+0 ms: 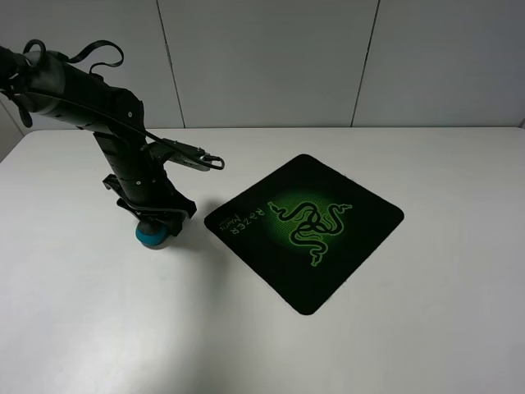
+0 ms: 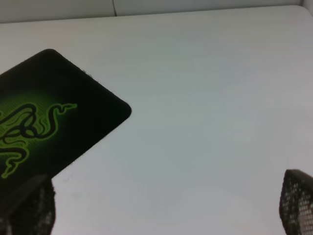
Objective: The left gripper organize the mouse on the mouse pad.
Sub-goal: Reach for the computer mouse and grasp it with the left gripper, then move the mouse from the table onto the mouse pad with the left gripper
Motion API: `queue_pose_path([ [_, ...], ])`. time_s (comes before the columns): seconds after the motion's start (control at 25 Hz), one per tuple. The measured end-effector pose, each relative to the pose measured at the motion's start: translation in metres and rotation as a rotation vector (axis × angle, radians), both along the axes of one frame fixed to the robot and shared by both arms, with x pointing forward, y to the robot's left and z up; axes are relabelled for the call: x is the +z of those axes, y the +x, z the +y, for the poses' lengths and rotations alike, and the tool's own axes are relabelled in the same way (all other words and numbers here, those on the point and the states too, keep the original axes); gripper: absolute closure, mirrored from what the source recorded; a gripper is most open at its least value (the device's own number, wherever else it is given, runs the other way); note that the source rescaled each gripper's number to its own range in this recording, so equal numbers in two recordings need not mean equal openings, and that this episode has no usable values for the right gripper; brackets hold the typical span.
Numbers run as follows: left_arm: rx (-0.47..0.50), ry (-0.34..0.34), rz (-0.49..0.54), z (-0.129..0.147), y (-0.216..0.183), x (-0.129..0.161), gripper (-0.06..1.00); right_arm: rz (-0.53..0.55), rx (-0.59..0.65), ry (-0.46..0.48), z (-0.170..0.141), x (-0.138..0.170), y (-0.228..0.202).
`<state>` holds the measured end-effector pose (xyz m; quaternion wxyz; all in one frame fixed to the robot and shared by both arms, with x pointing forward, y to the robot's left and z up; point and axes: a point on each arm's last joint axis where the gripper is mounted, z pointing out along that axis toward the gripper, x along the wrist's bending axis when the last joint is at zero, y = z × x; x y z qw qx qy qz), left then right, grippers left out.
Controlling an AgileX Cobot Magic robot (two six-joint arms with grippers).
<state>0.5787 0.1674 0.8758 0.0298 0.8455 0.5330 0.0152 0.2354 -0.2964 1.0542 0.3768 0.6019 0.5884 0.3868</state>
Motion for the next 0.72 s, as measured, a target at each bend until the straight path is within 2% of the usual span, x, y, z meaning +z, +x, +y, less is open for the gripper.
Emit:
queue_pose_path([
  [0.4,-0.001,0.0,0.001,0.0,0.0,0.0,0.94,0.0,0.0,0.0,0.0,0.0,0.0],
  [0.6,-0.046,0.051,0.003,0.003,0.001,0.004,0.94,0.0,0.0,0.0,0.0,0.0,0.0],
  [0.72,-0.054,0.063,-0.003,0.004,0.004,0.018,0.94,0.0,0.0,0.0,0.0,0.0,0.0],
])
